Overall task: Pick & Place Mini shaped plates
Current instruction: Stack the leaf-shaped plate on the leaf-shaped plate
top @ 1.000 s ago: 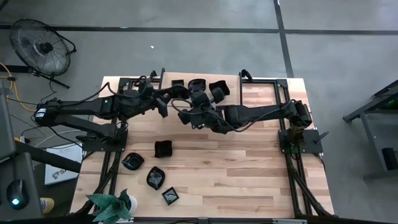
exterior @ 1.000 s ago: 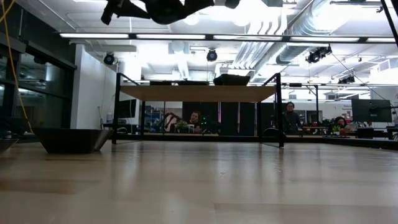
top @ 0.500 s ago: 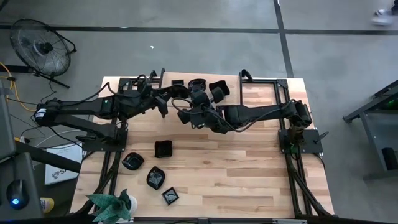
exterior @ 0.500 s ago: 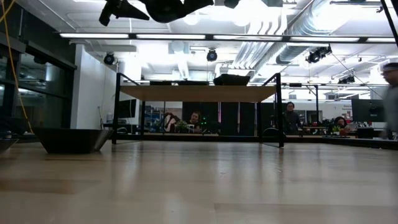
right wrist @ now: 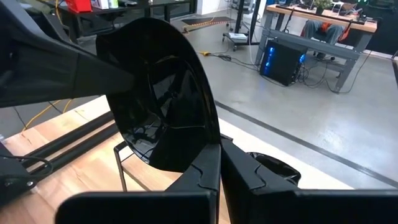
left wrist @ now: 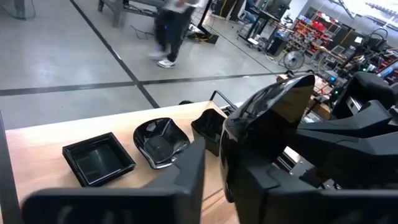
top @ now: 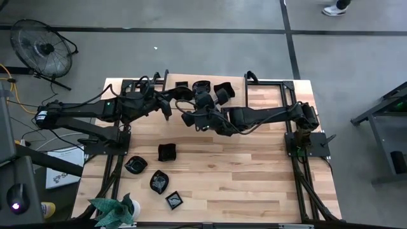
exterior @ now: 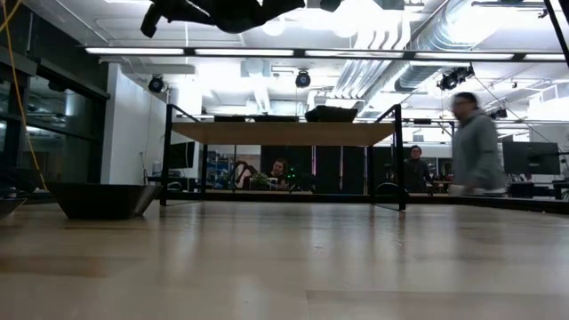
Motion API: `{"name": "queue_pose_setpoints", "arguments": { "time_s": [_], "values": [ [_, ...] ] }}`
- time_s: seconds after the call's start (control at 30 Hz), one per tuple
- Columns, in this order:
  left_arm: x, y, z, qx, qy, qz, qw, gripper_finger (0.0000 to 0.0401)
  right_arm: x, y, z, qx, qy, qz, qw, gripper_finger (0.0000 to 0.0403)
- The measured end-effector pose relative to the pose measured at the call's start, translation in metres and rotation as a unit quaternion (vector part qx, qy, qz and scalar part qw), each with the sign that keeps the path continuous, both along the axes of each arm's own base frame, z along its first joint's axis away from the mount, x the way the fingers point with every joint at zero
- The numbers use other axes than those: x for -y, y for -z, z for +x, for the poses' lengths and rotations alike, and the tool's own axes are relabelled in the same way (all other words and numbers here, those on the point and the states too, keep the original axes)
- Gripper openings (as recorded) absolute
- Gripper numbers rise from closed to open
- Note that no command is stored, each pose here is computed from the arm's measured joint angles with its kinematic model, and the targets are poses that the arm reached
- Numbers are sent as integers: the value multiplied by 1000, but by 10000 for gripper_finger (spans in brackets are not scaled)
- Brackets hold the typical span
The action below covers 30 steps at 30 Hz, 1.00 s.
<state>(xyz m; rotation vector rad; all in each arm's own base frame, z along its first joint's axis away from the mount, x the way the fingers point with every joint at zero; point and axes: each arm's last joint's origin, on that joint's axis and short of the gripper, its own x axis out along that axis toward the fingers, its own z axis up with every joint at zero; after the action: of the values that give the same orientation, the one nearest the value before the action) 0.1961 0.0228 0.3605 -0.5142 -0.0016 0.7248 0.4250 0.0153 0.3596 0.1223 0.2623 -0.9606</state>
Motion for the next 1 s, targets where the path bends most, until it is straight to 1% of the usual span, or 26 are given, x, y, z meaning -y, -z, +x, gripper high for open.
{"name": "queue_pose_setpoints", "arguments": {
  "time_s": [0.13, 0.17, 0.33, 0.53, 0.67, 0.77, 0.87, 1.0],
  "values": [
    [0, 0, 0, 0, 0, 0, 1000, 13, 1, 0, 0, 0, 0, 1, 1000, 0],
    [0, 0, 0, 0, 0, 0, 1000, 7, 2, 0, 0, 0, 0, 1, 1000, 0],
    [0, 0, 0, -1, -1, 1, 1000, 3, 2, 0, 0, -1, -1, 1, 1000, 0],
    [0, 1, 0, -4, -2, 2, 1000, 2, 2, 1, 1, -20, -20, -4, 1000, 1],
    [0, 1, 0, -5, -4, 2, 1000, 1, 4, 1, 2, -23, -39, 8, 999, 6],
    [0, 1, 0, -5, -4, 2, 1000, 1, 5, 2, 2, -26, -56, 16, 998, 34],
    [0, 1, 0, -4, -3, 2, 1000, 1, 7, 2, 3, -14, -59, 31, 998, 77],
    [0, 1, 0, -5, -2, 2, 1000, 1, 12, 2, 4, -11, -78, 49, 996, 135]
  ]
}}
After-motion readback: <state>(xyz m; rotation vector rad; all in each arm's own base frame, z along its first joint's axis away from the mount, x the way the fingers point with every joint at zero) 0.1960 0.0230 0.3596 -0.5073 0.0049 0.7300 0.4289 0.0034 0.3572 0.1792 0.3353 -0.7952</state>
